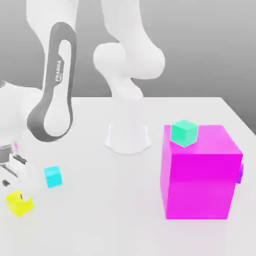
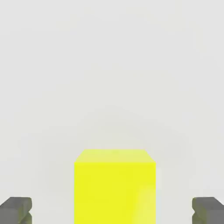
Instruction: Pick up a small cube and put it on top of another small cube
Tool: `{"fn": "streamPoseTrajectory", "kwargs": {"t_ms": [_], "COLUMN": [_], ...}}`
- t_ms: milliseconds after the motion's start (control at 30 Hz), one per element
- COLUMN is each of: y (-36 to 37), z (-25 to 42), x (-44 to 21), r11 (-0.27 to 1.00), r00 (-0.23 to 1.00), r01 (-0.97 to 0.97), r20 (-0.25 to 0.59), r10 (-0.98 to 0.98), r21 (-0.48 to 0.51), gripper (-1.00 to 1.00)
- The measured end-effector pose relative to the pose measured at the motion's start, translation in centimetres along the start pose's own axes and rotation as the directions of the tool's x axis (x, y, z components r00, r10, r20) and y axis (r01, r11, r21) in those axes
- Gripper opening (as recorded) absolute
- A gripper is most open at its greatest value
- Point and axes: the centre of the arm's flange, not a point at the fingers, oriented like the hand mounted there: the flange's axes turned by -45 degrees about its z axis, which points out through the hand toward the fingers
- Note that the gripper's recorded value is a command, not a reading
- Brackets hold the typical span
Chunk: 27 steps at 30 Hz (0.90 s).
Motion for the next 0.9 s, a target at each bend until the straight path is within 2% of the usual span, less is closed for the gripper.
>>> {"fn": "streamPoseTrajectory", "kwargs": {"t_ms": [33, 267, 433, 700, 900], "y": [0.0, 0.0, 0.0, 2.0, 2.4], "z": [0.7, 0.6, -4.7, -9.1, -9.5], "x": [-0.1, -0.1, -0.1, -7.3, -12.6], "r11": [1.000, 1.000, 1.000, 1.000, 1.000], "r00": [1.000, 1.000, 1.000, 1.000, 1.000], "r01": [-0.001, -0.001, -0.001, -0.023, -0.023], "r20": [0.000, 0.001, 0.001, 0.001, 0.001], "r10": [0.001, 0.001, 0.001, 0.023, 0.023], "r21": [0.000, 0.000, 0.001, 0.006, 0.002], "gripper": [-1.00, -1.00, -1.00, -1.00, -1.00]}}
